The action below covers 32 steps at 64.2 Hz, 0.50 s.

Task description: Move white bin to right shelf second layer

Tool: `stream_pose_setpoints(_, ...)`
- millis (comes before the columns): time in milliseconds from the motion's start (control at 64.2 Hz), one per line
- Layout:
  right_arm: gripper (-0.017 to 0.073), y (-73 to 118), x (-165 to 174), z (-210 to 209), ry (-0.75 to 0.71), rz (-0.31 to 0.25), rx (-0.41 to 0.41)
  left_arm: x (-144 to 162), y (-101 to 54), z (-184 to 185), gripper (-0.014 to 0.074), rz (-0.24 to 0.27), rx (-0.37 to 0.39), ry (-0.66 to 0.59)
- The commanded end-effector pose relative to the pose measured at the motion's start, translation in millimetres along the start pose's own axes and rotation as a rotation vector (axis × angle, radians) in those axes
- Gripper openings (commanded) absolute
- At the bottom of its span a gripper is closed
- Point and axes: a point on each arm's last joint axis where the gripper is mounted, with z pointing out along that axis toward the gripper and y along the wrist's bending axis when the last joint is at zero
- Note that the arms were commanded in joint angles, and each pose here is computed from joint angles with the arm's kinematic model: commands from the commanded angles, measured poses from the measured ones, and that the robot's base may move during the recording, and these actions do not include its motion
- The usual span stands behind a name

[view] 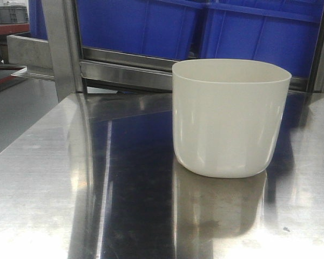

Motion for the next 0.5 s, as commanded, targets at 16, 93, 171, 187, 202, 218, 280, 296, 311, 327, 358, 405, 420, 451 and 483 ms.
stream_pose_setpoints(16,0.0056,1.6,-14.5,-2.8,-0.123,-0.007,-0.010,4.1,0.2,0.2,0.0085,-0.009,-0.004,-0.061)
stream_pose_setpoints(93,0.0056,1.6,-14.5,-2.8,-0.123,-0.007,-0.010,4.1,0.2,0.2,0.0085,-0.009,-0.004,-0.061)
stream_pose_setpoints(171,0.0056,1.6,-14.5,-2.8,-0.123,-0.007,-0.010,4.1,0.2,0.2,0.0085,-0.009,-0.004,-0.061)
stream_pose_setpoints(187,0.0056,1.6,-14.5,-2.8,-0.123,-0.007,-0.010,4.1,0.2,0.2,0.0085,-0.009,-0.004,-0.061)
stream_pose_setpoints(202,0.0056,1.6,-14.5,-2.8,-0.123,-0.007,-0.010,4.1,0.2,0.2,0.0085,-0.009,-0.004,-0.061)
stream_pose_setpoints(218,0.0056,1.6,-14.5,-2.8,-0.123,-0.007,-0.010,4.1,0.2,0.2,0.0085,-0.009,-0.004,-0.061)
stream_pose_setpoints(280,0.0056,1.6,-14.5,-2.8,-0.123,-0.007,-0.010,4.1,0.2,0.2,0.0085,-0.009,-0.004,-0.061)
stream_pose_setpoints(296,0.0056,1.6,-14.5,-2.8,-0.123,-0.007,-0.010,4.1,0.2,0.2,0.0085,-0.009,-0.004,-0.061)
stream_pose_setpoints(311,0.0056,1.6,-14.5,-2.8,-0.123,-0.007,-0.010,4.1,0.2,0.2,0.0085,-0.009,-0.004,-0.061)
stream_pose_setpoints(327,0.0056,1.6,-14.5,-2.8,-0.123,-0.007,-0.010,4.1,0.2,0.2,0.0085,-0.009,-0.004,-0.061)
stream_pose_setpoints(358,0.0056,1.6,-14.5,-2.8,-0.123,-0.007,-0.010,4.1,0.2,0.2,0.0085,-0.009,-0.004,-0.061)
stream_pose_setpoints(405,0.0056,1.6,-14.5,-2.8,-0.123,-0.007,-0.010,4.1,0.2,0.2,0.0085,-0.009,-0.004,-0.061)
stream_pose_setpoints(420,0.0056,1.6,-14.5,-2.8,-0.123,-0.007,-0.010,4.1,0.2,0.2,0.0085,-0.009,-0.004,-0.061)
stream_pose_setpoints(451,0.0056,1.6,-14.5,-2.8,-0.123,-0.007,-0.010,4.1,0.2,0.2,0.0085,-0.009,-0.004,-0.061)
stream_pose_setpoints(483,0.0056,1.6,-14.5,-2.8,-0.123,-0.007,-0.010,4.1,0.2,0.2,0.0085,-0.009,-0.004,-0.061)
